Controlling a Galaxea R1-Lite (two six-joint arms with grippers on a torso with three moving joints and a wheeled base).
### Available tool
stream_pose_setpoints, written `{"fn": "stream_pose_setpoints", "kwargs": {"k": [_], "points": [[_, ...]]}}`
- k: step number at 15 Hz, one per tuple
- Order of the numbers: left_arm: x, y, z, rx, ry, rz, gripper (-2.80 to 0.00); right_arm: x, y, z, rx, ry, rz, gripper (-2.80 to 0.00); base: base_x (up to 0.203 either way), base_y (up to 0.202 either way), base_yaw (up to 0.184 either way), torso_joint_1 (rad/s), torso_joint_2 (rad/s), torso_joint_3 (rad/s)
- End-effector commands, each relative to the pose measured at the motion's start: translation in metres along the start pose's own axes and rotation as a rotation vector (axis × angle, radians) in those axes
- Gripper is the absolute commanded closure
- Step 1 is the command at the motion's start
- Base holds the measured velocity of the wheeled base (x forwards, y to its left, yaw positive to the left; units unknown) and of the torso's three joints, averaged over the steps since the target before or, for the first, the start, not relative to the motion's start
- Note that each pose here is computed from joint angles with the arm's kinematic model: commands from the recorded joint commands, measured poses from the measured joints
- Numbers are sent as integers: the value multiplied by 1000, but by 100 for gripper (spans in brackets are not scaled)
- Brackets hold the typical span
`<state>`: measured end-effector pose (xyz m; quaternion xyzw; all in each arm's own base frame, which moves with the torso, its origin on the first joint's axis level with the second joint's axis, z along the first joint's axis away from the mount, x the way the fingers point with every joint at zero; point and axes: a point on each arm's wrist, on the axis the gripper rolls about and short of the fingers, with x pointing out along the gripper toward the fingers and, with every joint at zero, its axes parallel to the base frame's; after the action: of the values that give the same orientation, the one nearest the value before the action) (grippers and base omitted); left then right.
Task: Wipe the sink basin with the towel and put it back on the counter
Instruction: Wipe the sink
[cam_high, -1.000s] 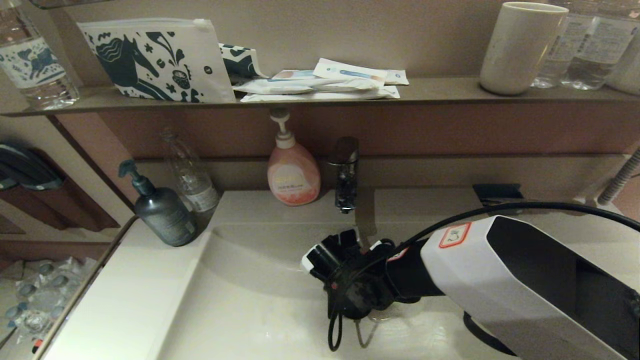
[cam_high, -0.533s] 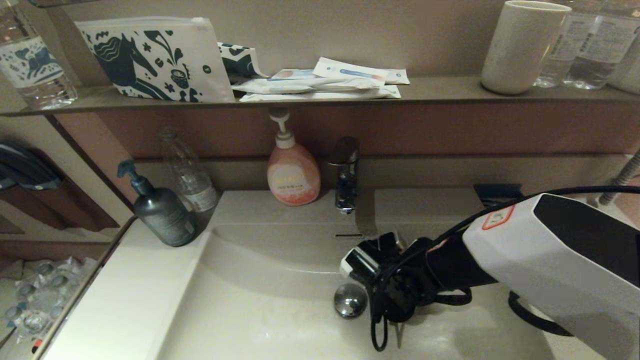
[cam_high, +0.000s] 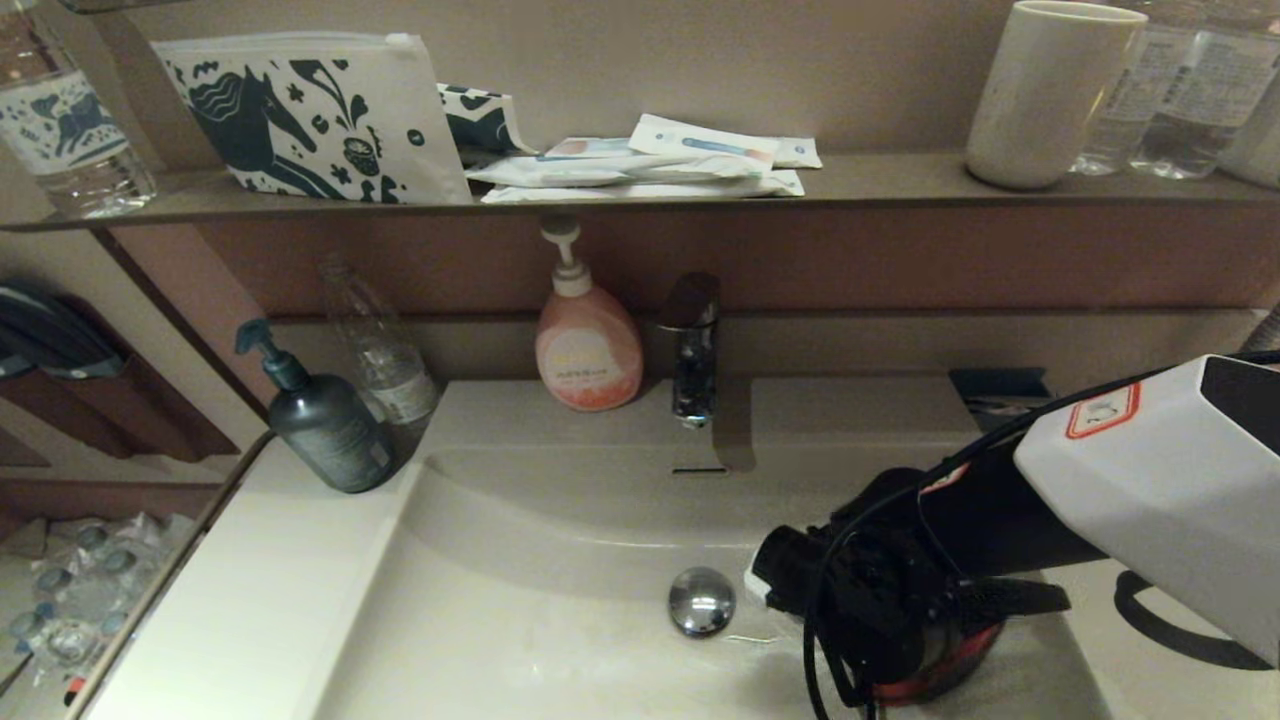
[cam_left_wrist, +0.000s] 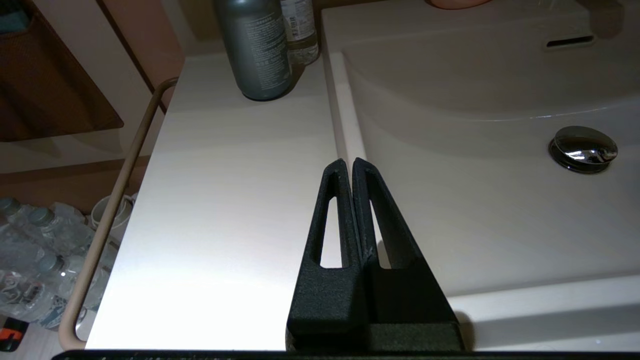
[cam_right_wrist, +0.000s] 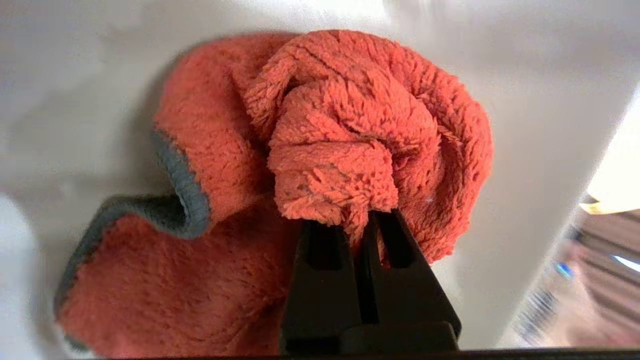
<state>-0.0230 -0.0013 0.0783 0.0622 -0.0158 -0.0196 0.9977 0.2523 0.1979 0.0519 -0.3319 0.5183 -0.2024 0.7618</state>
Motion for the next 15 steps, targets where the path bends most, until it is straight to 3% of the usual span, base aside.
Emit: {"fn": "stream_pose_setpoints", "kwargs": {"k": [1,7,11,15], "points": [[0,0,0,1,1,-1,0,-4,0,-5,-18,38,32,0,0,0,0,0,0,0],[0,0,0,1,0,0,0,-20,44,-2,-24,240,400,0,0,0,0,0,0,0],[0,0,0,1,0,0,0,-39,77,26,31,247,585,0,0,0,0,0,0,0],[0,0,0,1,1,-1,0,-61,114,54,82,191,731,0,0,0,0,0,0,0]]}}
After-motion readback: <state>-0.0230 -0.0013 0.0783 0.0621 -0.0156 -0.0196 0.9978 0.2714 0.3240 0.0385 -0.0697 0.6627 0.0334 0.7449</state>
